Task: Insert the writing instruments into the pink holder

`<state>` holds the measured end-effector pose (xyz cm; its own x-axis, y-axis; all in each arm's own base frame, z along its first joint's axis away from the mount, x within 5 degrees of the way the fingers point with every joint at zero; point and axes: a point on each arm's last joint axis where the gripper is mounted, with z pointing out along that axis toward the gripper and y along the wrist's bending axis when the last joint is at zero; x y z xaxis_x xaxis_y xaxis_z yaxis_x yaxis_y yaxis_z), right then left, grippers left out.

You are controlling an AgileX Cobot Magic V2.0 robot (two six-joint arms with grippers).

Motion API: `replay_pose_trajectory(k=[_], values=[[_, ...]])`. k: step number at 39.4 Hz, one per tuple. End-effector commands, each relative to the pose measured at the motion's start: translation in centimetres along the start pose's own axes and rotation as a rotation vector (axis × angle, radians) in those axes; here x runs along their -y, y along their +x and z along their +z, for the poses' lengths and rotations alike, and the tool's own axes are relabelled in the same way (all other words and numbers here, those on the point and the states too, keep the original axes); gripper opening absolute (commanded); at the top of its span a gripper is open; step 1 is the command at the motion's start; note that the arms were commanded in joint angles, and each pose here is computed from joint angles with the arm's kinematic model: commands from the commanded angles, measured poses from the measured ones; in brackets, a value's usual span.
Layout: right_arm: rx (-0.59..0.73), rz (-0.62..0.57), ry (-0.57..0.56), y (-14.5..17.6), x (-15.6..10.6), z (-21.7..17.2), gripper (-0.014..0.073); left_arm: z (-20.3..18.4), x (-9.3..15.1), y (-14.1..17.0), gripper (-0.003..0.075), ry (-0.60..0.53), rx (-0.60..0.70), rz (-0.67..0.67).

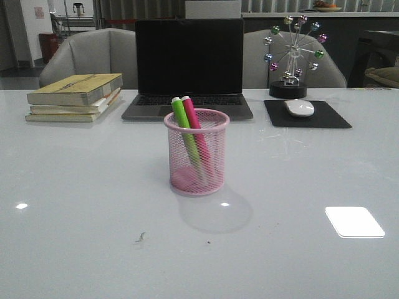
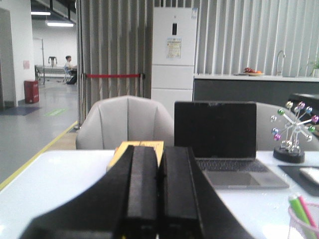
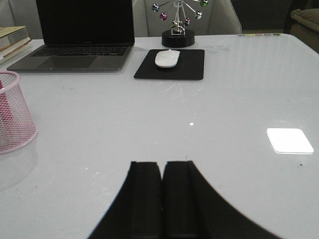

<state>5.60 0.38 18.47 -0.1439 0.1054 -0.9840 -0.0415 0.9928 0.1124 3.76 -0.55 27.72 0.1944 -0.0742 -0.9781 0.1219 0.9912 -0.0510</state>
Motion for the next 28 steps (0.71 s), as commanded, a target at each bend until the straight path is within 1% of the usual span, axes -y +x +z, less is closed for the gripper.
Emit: replay_pose_trajectory(k=[1,6,12,16,19,28], values=[[0.104,-0.012,0.006,-0.9,0.0,-0.2,0.0050,-0.3,-0.2,-0.4,0.0092,-0.022,0.124,-0.005],[0.104,-0.012,0.006,-0.9,0.0,-0.2,0.0050,0.1,-0.4,1.7,0.0092,-0.030,0.085,-0.005],[0.104,-0.012,0.006,-0.9,0.0,-0.2,0.0050,0.3,-0.6,4.7,0.0092,-0.036,0.000,-0.006],[0.104,-0.012,0.006,-0.9,0.0,-0.2,0.0050,0.3,-0.7,6.1,0.0092,-0.038,-0.041,-0.006],[0.104,-0.012,0.006,-0.9,0.0,-0.2,0.0050,0.3,-0.6,6.5,0.0092,-0.034,-0.077,-0.007],[0.104,-0.012,0.006,-0.9,0.0,-0.2,0.0050,0.3,-0.6,6.5,0.0092,-0.033,-0.080,-0.007]])
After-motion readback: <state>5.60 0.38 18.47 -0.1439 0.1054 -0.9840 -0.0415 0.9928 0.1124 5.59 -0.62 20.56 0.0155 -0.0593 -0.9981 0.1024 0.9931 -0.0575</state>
